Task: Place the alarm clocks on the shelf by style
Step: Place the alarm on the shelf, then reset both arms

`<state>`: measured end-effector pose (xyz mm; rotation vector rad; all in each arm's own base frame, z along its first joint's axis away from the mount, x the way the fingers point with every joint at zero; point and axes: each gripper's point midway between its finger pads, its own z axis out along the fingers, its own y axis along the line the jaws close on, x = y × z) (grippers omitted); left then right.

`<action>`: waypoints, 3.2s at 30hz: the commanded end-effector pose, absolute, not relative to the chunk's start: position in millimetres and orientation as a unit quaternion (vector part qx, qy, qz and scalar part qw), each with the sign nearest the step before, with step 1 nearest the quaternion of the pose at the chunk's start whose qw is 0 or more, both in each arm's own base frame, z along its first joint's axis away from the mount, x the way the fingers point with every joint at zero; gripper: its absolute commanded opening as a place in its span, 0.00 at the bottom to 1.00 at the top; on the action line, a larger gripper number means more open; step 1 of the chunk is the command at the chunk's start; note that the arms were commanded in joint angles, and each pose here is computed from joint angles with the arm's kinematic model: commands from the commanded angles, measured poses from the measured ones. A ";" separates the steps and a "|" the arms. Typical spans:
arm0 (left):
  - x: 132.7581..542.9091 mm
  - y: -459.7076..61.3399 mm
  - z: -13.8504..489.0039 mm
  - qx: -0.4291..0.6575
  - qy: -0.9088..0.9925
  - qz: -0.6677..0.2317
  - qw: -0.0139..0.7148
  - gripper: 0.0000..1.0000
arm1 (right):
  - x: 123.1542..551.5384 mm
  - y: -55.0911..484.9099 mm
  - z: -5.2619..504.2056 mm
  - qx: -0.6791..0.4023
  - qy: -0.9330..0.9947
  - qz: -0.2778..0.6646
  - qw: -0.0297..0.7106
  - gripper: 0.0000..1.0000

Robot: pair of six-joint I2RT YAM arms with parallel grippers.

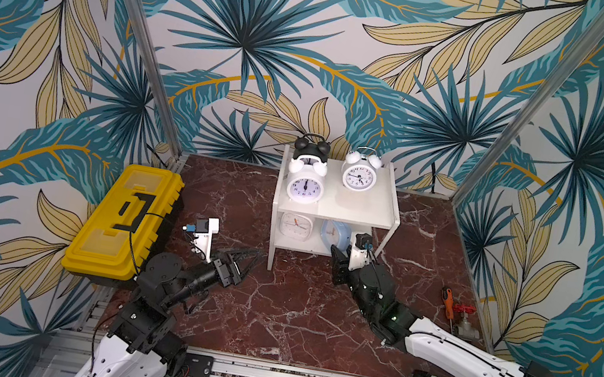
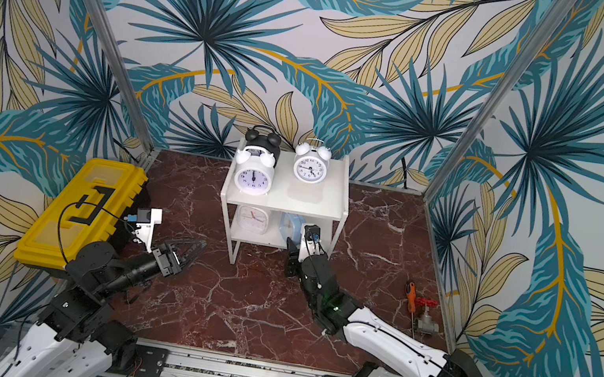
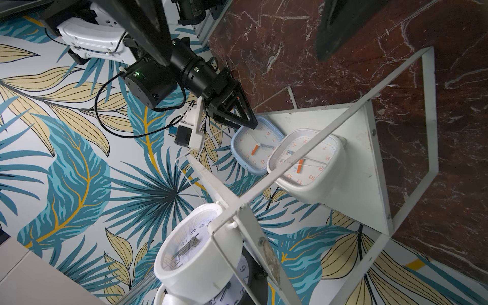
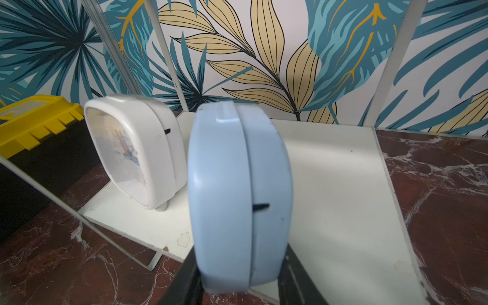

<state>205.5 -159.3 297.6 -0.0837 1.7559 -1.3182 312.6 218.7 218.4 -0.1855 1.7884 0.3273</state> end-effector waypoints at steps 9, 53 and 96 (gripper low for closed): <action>208.7 -159.0 289.7 -0.030 0.712 -0.531 0.458 0.87 | 317.7 212.8 211.7 -0.068 0.777 0.122 0.614 0.46; 207.7 -160.4 284.2 -0.024 0.714 -0.538 0.448 0.86 | 323.3 171.1 210.6 0.024 0.780 0.091 0.619 0.62; 338.6 -25.2 424.2 -0.201 0.769 -0.120 0.595 1.00 | 317.8 54.2 418.0 0.056 0.865 0.050 0.496 0.72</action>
